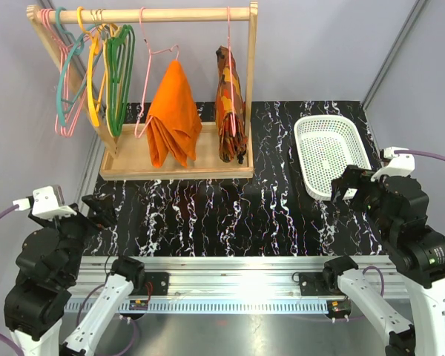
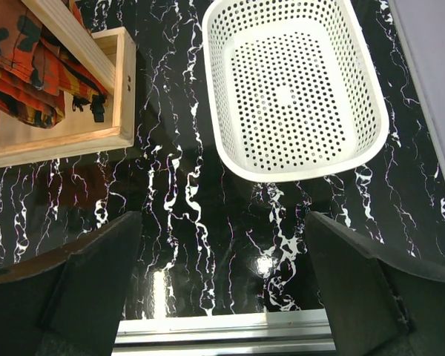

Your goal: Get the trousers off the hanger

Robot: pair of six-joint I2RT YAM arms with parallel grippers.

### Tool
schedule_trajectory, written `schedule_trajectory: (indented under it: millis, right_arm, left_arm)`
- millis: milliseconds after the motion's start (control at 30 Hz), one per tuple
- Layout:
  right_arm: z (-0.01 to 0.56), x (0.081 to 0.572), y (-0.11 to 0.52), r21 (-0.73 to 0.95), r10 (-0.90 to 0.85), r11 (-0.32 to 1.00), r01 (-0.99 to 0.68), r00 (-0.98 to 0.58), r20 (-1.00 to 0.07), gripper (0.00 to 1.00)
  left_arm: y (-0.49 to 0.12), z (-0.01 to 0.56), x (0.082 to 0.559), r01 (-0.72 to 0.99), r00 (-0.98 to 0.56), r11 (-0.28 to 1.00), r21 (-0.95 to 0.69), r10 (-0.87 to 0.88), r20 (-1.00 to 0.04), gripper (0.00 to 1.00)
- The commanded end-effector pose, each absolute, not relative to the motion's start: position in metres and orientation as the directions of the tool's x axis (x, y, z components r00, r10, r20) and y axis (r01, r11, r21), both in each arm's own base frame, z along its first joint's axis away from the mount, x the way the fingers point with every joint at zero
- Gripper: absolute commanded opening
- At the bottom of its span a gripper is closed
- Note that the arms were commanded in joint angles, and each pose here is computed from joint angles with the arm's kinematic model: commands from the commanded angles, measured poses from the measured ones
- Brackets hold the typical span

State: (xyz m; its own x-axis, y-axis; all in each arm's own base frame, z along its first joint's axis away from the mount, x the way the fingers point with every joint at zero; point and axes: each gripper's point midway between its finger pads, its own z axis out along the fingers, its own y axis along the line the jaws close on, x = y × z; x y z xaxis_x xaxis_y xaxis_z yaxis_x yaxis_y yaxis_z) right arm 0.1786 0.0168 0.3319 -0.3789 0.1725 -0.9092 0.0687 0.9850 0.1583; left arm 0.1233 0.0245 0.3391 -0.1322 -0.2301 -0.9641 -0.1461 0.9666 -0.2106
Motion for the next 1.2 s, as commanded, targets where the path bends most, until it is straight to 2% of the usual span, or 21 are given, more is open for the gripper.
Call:
schedule_trajectory:
  millis: [0,133,333,433,500,533,667,800,900,1067,1167]
  right_arm:
    - [0.353,0.183,0.019,0.186,0.193,0.981,0.051,-0.314,-0.930,0.99]
    - [0.357,0.181,0.025,0.201,0.195,0.980,0.012,-0.303,-0.933,1.00]
    - [0.354,0.181,0.057,0.244,0.184,0.956,-0.164,-0.312,-0.932,1.00]
    - [0.351,0.185,0.056,0.230,0.172,0.962,-0.150,-0.325,-0.930,1.00]
    - [0.349,0.187,0.053,0.223,0.169,0.966,-0.133,-0.328,-0.929,1.00]
    - [0.348,0.188,0.052,0.217,0.165,0.968,-0.127,-0.332,-0.929,0.99]
    - [0.349,0.189,0.056,0.220,0.162,0.965,-0.145,-0.332,-0.929,0.99]
    - [0.349,0.189,0.060,0.226,0.161,0.960,-0.166,-0.333,-0.929,1.00]
    - [0.350,0.189,0.061,0.228,0.162,0.958,-0.173,-0.330,-0.930,0.99]
    - [0.347,0.189,0.066,0.240,0.165,0.951,-0.197,-0.335,-0.928,1.00]
    - [0.344,0.189,0.069,0.246,0.166,0.946,-0.209,-0.340,-0.926,0.99]
  left_arm:
    - [0.003,0.368,0.132,-0.036,-0.110,0.967,-0.252,-0.254,-0.961,0.99]
    - [-0.016,0.394,0.137,0.067,-0.105,0.961,-0.268,-0.260,-0.960,0.99]
    - [-0.055,0.453,0.159,0.233,-0.130,0.929,-0.288,-0.264,-0.956,0.99]
    - [-0.067,0.492,0.166,0.289,-0.114,0.912,-0.291,-0.269,-0.956,0.99]
    - [-0.074,0.497,0.190,0.277,-0.156,0.919,-0.282,-0.246,-0.957,0.99]
    - [-0.074,0.516,0.188,0.289,-0.118,0.917,-0.275,-0.251,-0.961,0.99]
    - [-0.084,0.533,0.221,0.294,-0.102,0.921,-0.256,-0.236,-0.966,0.99]
    - [-0.101,0.530,0.257,0.326,-0.112,0.918,-0.225,-0.198,-0.974,0.99]
    - [-0.103,0.526,0.279,0.303,-0.110,0.930,-0.206,-0.180,-0.977,0.94]
    - [-0.090,0.495,0.333,0.133,-0.174,0.978,-0.158,-0.134,-0.976,0.89]
    - [-0.092,0.476,0.358,0.103,-0.218,0.987,-0.126,-0.101,-0.971,0.81]
